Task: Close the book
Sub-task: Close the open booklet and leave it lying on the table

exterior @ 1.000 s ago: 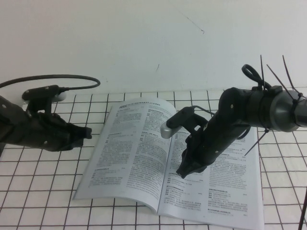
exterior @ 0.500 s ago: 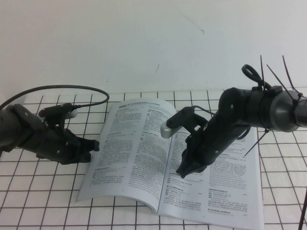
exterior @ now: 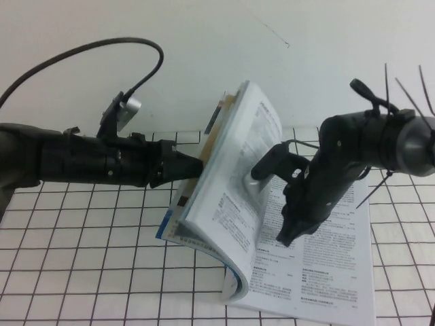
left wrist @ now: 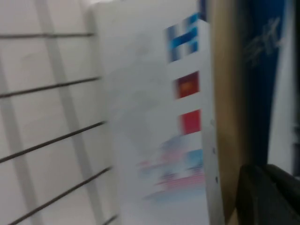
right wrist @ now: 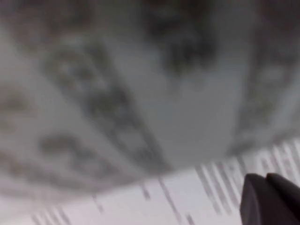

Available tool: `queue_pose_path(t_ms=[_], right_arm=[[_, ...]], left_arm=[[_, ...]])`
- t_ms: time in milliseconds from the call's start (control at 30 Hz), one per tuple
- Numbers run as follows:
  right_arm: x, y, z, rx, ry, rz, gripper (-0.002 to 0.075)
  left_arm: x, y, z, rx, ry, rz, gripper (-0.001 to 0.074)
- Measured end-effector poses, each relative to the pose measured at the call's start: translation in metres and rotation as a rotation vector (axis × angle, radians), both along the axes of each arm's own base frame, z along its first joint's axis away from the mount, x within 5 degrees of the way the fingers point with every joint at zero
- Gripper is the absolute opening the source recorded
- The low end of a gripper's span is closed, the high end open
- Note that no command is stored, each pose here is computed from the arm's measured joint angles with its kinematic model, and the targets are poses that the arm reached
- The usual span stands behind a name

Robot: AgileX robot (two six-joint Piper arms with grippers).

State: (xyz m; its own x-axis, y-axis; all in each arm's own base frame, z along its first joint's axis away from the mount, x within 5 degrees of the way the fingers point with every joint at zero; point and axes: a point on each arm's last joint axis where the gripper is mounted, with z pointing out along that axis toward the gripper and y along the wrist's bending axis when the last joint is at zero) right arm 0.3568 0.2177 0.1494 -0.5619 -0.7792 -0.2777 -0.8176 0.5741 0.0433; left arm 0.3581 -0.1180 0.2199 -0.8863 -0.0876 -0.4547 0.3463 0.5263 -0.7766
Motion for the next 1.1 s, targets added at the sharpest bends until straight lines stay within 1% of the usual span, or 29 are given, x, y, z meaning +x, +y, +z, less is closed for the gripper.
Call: queue_pose_path(t_ms=[100, 167, 300, 367, 467, 567, 667, 733, 800, 933, 1033, 1100], right_arm=[[0.000, -0.017, 0.026, -0.104, -0.002, -0.012, -0.0001], [-0.001, -0.032, 0.053, -0.178, -0.027, -0.038, -0.0001], [-0.010, -0.061, 0.108, -0.261, -0.119, -0.099, -0.0001], [-0.019, -0.074, 0.137, -0.277, -0.182, -0.133, -0.0001], [-0.034, -0.087, 0.173, -0.263, -0.264, -0.162, -0.0001], [-0.053, -0.097, 0.203, -0.234, -0.332, -0.182, -0.0001], [-0.071, -0.106, 0.223, -0.216, -0.353, -0.221, -0.0001], [-0.084, -0.112, 0.234, -0.215, -0.349, -0.239, -0.0001], [-0.097, -0.119, 0.247, -0.203, -0.365, -0.253, -0.0001], [-0.125, -0.132, 0.273, -0.151, -0.442, -0.280, -0.0001], [-0.150, -0.144, 0.284, -0.117, -0.484, -0.305, -0.0001], [-0.168, -0.152, 0.282, -0.102, -0.492, -0.326, -0.0001]], left_arm=[[-0.004, -0.005, 0.010, -0.085, -0.022, -0.042, -0.0004], [-0.005, -0.006, 0.012, -0.110, -0.027, -0.062, -0.0004], [-0.007, -0.008, 0.015, -0.144, -0.026, -0.082, -0.0004], [-0.008, -0.008, 0.016, -0.157, -0.023, -0.090, -0.0004], [-0.012, -0.009, 0.023, -0.192, -0.028, -0.123, -0.0004], [-0.018, -0.010, 0.039, -0.228, -0.065, -0.141, -0.0004], [-0.029, -0.009, 0.061, -0.213, -0.143, -0.171, -0.0004], [-0.040, -0.005, 0.078, -0.140, -0.216, -0.179, -0.0004], [-0.051, 0.001, 0.092, -0.011, -0.270, -0.161, -0.0004], [-0.076, 0.022, 0.119, 0.301, -0.362, -0.046, -0.0004], [-0.096, 0.037, 0.136, 0.455, -0.415, 0.032, -0.0004], [-0.110, 0.046, 0.145, 0.524, -0.451, 0.084, -0.0004]])
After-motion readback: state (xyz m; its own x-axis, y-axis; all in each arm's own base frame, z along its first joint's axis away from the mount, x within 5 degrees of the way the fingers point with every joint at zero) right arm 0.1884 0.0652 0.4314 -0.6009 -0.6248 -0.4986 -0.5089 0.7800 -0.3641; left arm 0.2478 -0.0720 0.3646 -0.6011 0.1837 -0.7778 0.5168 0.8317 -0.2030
